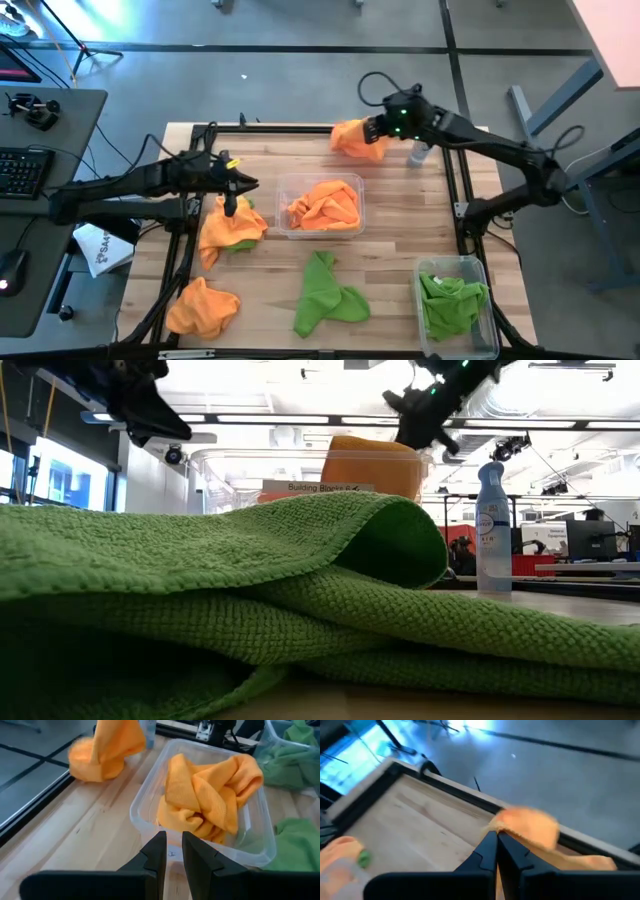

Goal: Sort microfiber towel by color & place in baskets
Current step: Put the yellow microfiber cloth into the top transparent bin

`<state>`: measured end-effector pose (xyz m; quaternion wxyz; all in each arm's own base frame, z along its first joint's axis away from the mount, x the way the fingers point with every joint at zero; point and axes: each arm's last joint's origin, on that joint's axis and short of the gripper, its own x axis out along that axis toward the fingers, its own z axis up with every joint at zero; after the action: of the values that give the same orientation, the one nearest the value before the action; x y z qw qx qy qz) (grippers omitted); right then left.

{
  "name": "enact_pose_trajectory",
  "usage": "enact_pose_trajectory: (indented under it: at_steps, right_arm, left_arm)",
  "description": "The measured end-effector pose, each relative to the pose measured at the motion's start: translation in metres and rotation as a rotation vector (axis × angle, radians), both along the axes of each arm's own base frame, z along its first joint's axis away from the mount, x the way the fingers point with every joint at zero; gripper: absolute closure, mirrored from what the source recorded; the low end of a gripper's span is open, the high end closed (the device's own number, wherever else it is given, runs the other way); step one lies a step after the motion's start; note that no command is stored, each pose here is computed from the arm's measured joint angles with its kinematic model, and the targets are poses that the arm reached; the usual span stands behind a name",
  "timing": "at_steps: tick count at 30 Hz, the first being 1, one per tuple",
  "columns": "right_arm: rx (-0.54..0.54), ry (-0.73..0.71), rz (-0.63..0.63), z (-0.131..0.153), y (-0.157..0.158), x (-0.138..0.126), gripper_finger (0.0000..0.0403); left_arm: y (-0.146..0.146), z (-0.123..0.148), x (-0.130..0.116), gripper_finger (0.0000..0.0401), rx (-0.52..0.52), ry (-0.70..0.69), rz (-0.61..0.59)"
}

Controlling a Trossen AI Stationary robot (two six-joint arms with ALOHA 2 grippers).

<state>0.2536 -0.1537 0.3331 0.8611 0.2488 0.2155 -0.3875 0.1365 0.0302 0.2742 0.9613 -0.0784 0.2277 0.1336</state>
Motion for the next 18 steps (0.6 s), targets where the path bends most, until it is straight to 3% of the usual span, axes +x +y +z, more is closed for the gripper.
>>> enact_pose_trajectory:
  at_steps: [12,18]
  right_arm:
    - [-0.234,-0.152,0.191,0.057,0.032,-0.038,0.0403]
    - [-0.31,-0.254,0.203,0.082,0.048,-0.066,0.0403]
  left_arm:
    - [-0.005,0.006,0.004,0.0353,-0.048,-0.084,-0.011]
    - [-0.006,0.006,0.004,0.0353,-0.063,-0.088,-0.009]
